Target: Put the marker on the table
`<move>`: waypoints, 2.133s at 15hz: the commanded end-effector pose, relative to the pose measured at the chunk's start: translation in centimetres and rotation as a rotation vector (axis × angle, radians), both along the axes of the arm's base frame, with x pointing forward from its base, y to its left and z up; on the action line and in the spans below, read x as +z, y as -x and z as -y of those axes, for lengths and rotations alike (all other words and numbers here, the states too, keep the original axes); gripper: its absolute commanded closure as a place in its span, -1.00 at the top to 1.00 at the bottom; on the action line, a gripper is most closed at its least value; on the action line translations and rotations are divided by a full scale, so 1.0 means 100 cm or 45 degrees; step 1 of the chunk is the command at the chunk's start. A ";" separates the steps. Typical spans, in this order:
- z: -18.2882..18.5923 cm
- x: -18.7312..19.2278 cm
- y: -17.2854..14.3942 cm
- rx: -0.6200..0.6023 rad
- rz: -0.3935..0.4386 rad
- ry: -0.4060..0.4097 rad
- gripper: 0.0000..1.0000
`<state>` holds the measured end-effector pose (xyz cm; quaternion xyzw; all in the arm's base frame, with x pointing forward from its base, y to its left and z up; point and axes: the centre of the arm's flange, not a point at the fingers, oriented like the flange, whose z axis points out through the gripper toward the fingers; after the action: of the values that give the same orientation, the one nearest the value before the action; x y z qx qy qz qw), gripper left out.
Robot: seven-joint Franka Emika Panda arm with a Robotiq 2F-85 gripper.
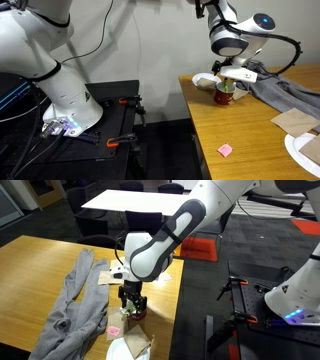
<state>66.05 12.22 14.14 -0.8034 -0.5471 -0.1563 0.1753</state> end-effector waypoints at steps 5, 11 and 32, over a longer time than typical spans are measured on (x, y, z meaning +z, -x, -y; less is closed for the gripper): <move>0.004 -0.003 -0.012 0.014 -0.028 0.008 0.36; 0.006 -0.005 -0.014 0.018 -0.042 0.006 -0.25; -0.025 0.143 0.014 -0.076 0.135 0.163 -0.91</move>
<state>67.17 14.89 24.34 -0.8061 -0.5513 -0.1759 0.1237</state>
